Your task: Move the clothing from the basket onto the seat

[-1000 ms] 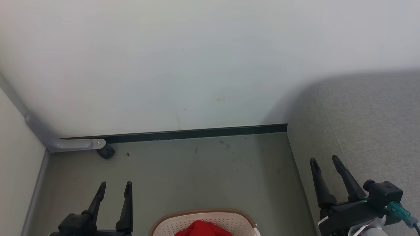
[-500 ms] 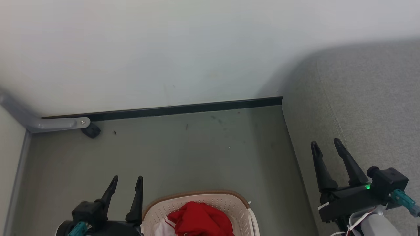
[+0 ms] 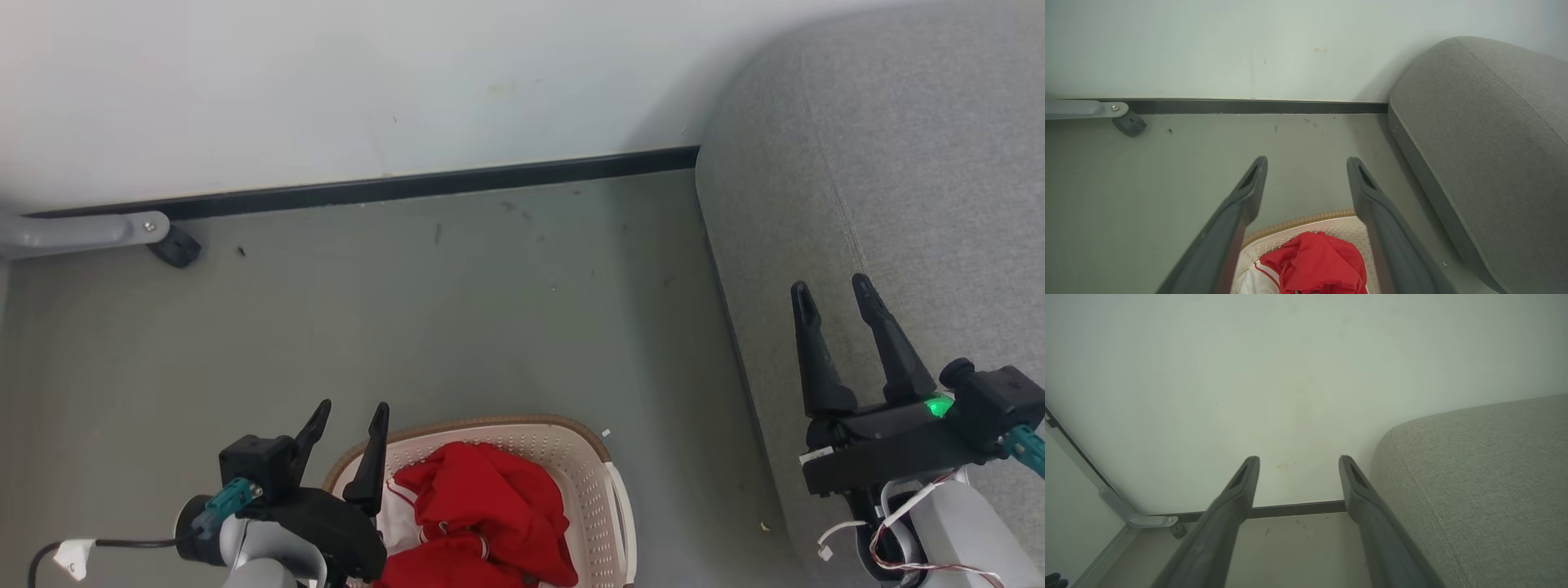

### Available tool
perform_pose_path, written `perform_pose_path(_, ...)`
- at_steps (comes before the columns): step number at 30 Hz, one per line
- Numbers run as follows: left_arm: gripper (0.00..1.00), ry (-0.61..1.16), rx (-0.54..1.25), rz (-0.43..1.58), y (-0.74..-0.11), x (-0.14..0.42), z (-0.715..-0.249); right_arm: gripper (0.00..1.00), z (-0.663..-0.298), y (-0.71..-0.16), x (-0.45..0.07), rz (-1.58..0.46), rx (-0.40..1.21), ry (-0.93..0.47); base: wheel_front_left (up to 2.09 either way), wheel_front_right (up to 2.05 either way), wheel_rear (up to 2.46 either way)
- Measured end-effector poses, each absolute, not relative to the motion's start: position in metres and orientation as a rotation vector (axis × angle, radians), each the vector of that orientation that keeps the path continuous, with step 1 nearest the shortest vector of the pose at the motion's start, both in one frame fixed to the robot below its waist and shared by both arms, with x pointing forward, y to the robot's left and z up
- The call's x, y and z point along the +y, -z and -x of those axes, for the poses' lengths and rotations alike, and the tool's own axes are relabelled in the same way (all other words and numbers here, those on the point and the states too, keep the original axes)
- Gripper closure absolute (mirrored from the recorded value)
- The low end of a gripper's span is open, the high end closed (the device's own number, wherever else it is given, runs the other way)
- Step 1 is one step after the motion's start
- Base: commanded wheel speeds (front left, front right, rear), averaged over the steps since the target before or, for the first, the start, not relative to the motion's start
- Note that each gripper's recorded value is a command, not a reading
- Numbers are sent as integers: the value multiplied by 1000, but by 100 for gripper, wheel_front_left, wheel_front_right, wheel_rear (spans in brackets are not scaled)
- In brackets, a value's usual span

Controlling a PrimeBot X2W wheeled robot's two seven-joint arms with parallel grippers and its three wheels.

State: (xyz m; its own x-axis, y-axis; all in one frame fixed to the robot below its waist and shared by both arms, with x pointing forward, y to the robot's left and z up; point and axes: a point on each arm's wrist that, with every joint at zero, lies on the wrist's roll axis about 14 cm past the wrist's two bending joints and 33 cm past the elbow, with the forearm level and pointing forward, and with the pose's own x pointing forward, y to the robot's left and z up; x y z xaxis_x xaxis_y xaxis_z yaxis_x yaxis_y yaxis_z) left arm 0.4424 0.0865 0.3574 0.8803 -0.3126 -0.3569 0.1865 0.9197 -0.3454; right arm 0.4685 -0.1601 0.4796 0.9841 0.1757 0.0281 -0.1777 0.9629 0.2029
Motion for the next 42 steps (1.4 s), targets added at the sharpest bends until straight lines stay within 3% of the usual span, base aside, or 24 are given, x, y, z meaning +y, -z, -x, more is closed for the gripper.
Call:
perform_pose_path(24,0,357,858,287,-231,44,-417,0,-501,-430,-169,-174,60,-154,0,0,0)
perform_pose_path(42,0,444,1052,273,-167,11,-418,0,-521,-390,-176,-144,108,-138,0,0,0)
